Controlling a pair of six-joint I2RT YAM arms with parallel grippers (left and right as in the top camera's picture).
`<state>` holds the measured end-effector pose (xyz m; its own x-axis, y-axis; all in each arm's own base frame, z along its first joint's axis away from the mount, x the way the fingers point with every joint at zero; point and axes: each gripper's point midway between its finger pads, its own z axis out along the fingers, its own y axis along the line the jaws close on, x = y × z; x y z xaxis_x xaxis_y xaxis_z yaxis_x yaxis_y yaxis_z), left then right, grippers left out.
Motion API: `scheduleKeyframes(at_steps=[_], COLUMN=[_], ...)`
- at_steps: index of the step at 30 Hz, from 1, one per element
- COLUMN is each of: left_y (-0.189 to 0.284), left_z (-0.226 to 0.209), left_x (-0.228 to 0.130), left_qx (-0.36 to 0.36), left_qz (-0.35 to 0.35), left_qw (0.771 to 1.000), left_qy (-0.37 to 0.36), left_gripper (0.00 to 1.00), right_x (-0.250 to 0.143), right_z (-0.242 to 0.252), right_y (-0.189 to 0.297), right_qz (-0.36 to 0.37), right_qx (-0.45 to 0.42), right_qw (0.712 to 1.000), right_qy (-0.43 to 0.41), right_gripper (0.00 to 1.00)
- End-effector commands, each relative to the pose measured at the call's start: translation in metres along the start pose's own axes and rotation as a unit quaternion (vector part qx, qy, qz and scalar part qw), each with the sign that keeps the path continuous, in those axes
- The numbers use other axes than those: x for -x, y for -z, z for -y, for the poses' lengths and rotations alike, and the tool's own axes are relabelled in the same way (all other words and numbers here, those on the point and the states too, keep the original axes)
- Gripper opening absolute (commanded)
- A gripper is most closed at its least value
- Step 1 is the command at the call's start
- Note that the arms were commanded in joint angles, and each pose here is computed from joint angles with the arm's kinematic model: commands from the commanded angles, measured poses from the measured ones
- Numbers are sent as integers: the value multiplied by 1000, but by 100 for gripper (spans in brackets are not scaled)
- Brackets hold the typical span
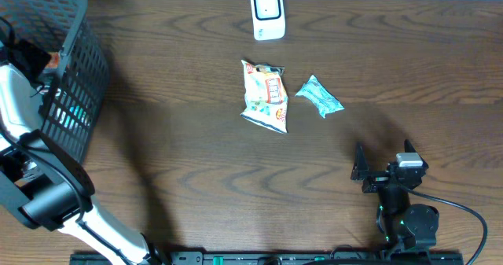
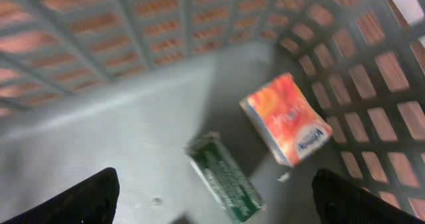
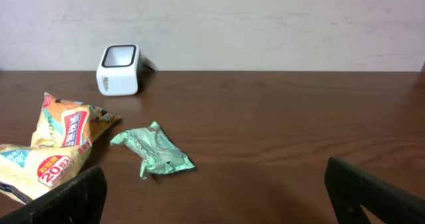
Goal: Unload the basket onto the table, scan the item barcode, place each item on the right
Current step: 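Grasp the small dark green box in the basket with the left gripper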
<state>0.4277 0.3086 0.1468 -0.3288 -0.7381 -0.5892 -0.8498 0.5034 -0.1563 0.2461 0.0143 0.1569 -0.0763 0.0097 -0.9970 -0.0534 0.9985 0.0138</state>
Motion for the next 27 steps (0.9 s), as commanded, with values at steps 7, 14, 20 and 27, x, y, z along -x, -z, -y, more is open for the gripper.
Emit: scheduleKeyframes(at_steps=[7, 14, 20, 27], left_y=[-46, -71, -75, -75], left_z=[11, 5, 2, 0], left_x=[-32, -53, -59, -61], left_qx=[-32, -18, -12, -9], left_qz=[-54, -81, -91, -96], left_qw=[998, 997, 996, 995], left_qy=[-2, -1, -2, -2], left_gripper=[91, 91, 73, 42], right_x=[0, 0, 0, 0], right_z=[1, 1, 1, 1], right_y=[0, 0, 0, 0], right_qz=[0, 0, 0, 0], right_qx=[-2, -2, -2, -2], right_qw=[1000, 1000, 1000, 1000], right_qy=[-2, -2, -2, -2], right_gripper=[99, 99, 99, 99])
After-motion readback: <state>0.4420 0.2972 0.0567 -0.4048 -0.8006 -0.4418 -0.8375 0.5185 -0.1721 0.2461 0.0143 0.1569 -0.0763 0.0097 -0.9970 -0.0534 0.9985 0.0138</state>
